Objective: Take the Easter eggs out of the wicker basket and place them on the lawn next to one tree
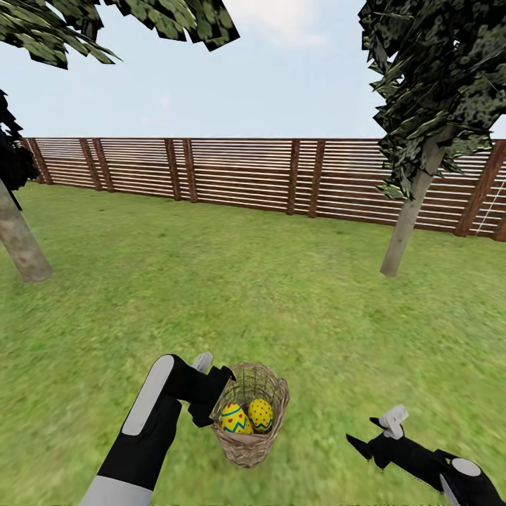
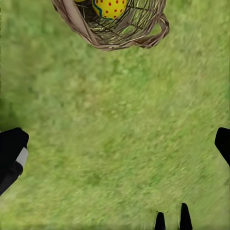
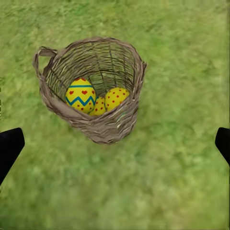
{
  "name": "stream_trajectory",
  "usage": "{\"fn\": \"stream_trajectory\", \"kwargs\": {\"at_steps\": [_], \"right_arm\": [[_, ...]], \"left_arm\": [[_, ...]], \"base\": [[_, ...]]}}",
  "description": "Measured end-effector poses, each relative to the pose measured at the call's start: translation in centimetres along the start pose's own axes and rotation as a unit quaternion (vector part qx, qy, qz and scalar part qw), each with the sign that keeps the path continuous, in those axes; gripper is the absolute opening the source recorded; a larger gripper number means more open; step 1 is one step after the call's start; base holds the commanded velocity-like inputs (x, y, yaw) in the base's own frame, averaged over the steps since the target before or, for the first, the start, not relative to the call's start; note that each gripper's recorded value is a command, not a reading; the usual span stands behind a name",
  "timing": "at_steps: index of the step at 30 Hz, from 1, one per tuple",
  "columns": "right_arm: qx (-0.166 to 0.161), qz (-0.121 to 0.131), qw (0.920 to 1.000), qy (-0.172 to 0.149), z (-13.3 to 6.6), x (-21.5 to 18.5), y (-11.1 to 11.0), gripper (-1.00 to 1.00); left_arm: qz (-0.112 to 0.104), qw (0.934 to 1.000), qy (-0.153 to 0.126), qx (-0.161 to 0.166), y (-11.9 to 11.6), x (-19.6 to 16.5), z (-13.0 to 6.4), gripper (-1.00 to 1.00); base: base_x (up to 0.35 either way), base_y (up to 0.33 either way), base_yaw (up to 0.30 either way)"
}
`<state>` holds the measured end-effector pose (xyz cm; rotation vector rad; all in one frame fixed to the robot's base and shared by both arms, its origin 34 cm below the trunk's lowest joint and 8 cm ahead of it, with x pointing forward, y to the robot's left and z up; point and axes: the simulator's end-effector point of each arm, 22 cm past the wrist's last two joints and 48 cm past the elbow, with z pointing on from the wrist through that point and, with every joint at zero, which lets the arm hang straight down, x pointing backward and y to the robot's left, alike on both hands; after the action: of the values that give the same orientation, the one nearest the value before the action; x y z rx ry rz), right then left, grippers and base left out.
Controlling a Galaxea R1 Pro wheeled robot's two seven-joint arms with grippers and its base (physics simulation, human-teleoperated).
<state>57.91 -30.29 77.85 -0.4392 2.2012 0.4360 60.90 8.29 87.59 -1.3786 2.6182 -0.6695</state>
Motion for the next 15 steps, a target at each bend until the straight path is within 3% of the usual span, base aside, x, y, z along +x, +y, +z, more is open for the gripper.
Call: {"fn": "stream_trajectory", "kwargs": {"at_steps": [15], "right_arm": [[-0.027,0.014,0.9994,0.019,0.1,-0.6,1.3,1.00]], "left_arm": [[-0.004,0.9999,0.007,-0.008,0.5,0.0,0.9,1.00]], "base": [[0.000,0.000,0.031]]}}
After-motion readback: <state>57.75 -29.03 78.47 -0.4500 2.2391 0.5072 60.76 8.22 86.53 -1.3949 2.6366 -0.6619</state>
